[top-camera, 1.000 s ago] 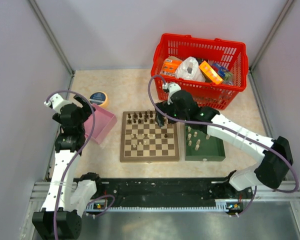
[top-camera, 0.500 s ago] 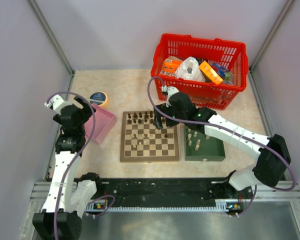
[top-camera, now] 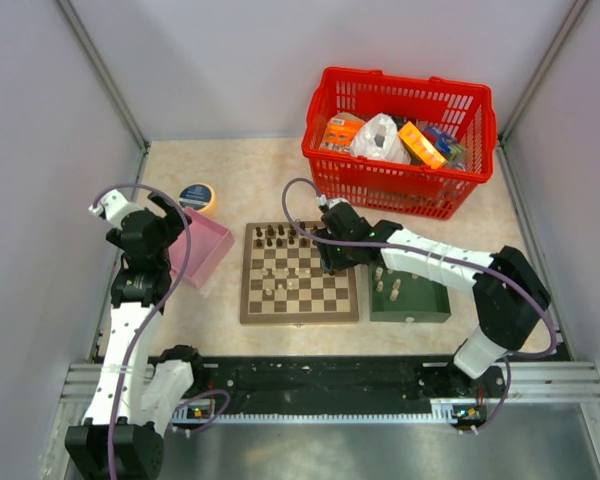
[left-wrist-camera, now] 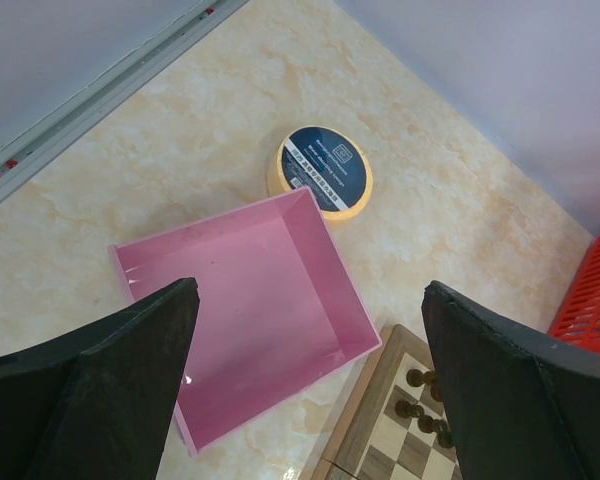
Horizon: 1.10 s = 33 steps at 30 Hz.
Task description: Set up the chess pieces on the board
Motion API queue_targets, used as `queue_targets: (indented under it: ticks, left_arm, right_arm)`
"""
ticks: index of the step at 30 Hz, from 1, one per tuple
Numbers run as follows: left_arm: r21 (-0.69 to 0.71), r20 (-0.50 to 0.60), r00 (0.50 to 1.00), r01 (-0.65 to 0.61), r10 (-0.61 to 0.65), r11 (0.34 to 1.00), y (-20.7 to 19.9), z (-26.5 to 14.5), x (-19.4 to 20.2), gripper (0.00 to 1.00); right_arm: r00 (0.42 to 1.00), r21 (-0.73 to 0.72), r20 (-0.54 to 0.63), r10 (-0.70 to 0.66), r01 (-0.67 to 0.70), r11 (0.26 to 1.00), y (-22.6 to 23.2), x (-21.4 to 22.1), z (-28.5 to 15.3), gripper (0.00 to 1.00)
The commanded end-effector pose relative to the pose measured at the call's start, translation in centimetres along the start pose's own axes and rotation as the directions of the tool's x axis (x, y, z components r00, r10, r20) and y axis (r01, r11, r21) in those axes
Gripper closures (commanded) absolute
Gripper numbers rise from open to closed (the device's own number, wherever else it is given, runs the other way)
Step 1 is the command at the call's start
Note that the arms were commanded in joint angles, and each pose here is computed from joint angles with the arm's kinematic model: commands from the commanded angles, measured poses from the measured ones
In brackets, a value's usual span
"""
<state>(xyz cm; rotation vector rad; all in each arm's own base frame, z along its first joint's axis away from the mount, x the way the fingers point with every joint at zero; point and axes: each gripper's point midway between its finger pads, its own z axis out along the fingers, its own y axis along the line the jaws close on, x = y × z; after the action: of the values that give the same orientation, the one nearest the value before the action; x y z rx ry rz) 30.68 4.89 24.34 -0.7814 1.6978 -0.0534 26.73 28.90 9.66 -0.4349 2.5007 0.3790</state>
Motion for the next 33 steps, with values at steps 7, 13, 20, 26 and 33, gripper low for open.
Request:
queue_targets:
  ticks: [7,13,20,26,33]
  left_arm:
    - [0.012,0.058,0.998,0.018,-0.019,1.0,-0.4,0.1,-1.4,0.01]
    - [0.013,0.055,0.998,0.018,-0.018,1.0,-0.5,0.2,-1.4,0.01]
    - [0.014,0.061,0.998,0.016,-0.017,1.0,-0.5,0.1,-1.6,0.01]
    - [0.01,0.059,0.998,0.015,-0.016,1.0,-0.4,0.2,-1.5,0.01]
    - [0.01,0.052,0.999,0.013,-0.014,1.0,-0.4,0.2,-1.3,0.01]
  right_arm:
    - [0.999,0.025,-0.036,0.005,-0.004,1.0,0.2,1.0,1.6,0.56]
    - [0.999,0.021,-0.032,0.004,-0.003,1.0,0.4,0.6,1.9,0.62]
    - [0.999,0.002,-0.036,0.001,-0.001,1.0,1.0,0.1,2.1,0.67]
    - [0.999,0.023,-0.038,-0.003,0.004,1.0,0.6,0.1,2.2,0.72]
    - [0.998,0.034,-0.054,-0.018,0.019,0.999,0.3,0.7,2.5,0.73]
